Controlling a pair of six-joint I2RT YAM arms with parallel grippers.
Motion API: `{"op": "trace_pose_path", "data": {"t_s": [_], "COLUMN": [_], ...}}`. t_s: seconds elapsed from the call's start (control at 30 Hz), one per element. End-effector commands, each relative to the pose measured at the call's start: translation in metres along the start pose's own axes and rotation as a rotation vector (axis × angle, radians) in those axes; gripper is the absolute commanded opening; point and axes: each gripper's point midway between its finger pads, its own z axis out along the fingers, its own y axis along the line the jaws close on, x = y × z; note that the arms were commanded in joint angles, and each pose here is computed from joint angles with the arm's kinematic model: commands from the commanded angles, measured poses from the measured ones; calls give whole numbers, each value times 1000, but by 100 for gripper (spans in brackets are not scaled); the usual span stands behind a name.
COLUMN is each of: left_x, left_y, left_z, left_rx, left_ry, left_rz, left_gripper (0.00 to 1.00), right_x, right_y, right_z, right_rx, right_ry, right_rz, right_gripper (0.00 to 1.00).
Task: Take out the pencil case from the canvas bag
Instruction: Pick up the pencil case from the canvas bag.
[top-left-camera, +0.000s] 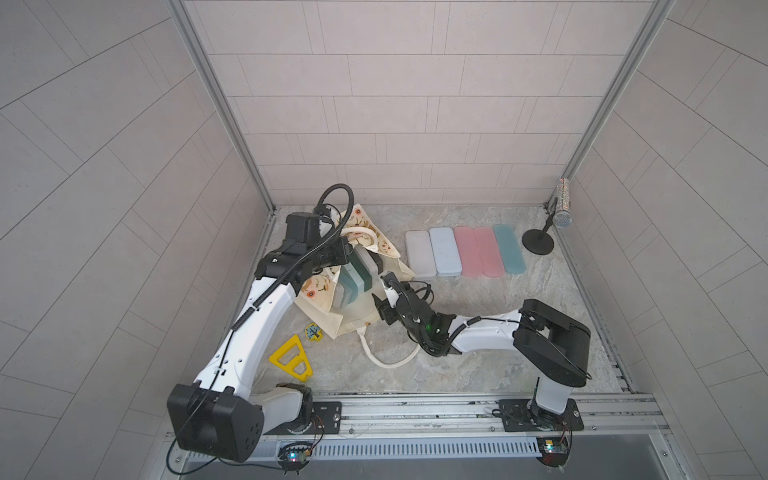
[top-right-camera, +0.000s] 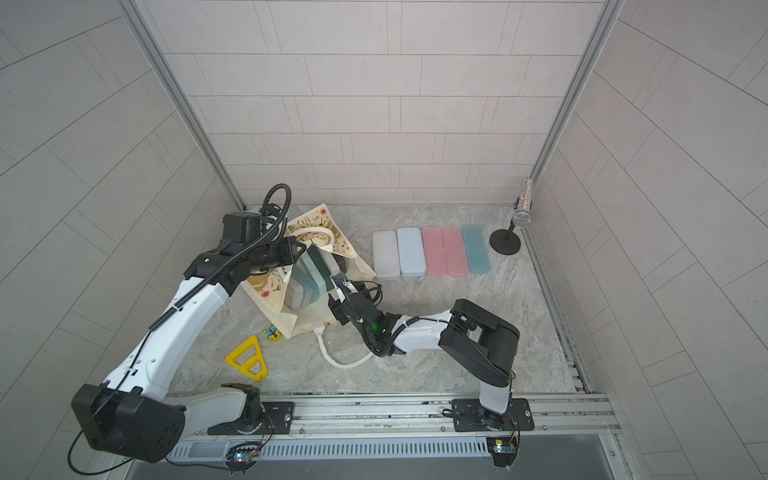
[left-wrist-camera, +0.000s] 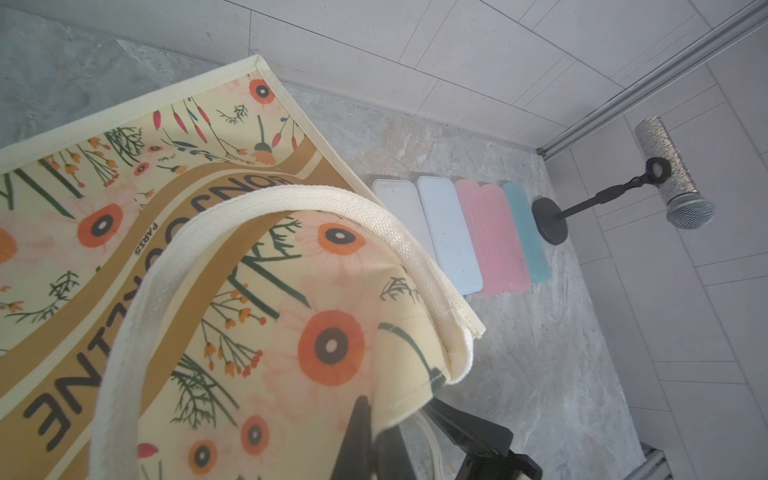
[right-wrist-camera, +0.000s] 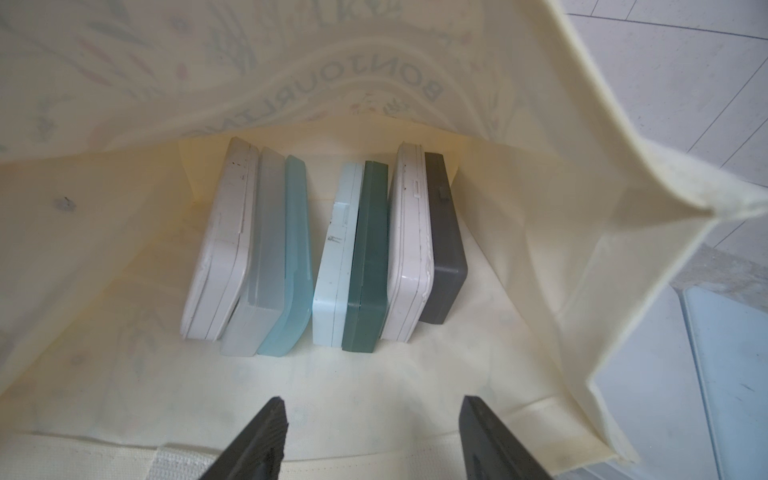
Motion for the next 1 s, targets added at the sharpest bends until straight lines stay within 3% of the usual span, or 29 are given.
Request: {"op": "trace_pose_path", "data": {"t_s": [0.0,0.17,0.5,0.97], "left_x": [-2,0,3,2], "left_y": [-27,-40,-50,-71], "left_z": [-19,-28,-48,-63], "left_rx": [112,147,168,237], "left_ry": [-13,-22,-22,-4], "left_rz": [-42,-74,-239,-258], "left_gripper": [0,0,0,0], "right_x": [-4,12,-4,21], "right_y": [-1,-7,-21,-6], "right_z": [-14,-14,2,25], "right_rx": [-13,14,76,12], "right_ry": [-39,-30,-47,37], "right_rz": [47,34,-27,-60], "right_gripper": [69,70,70,70]}}
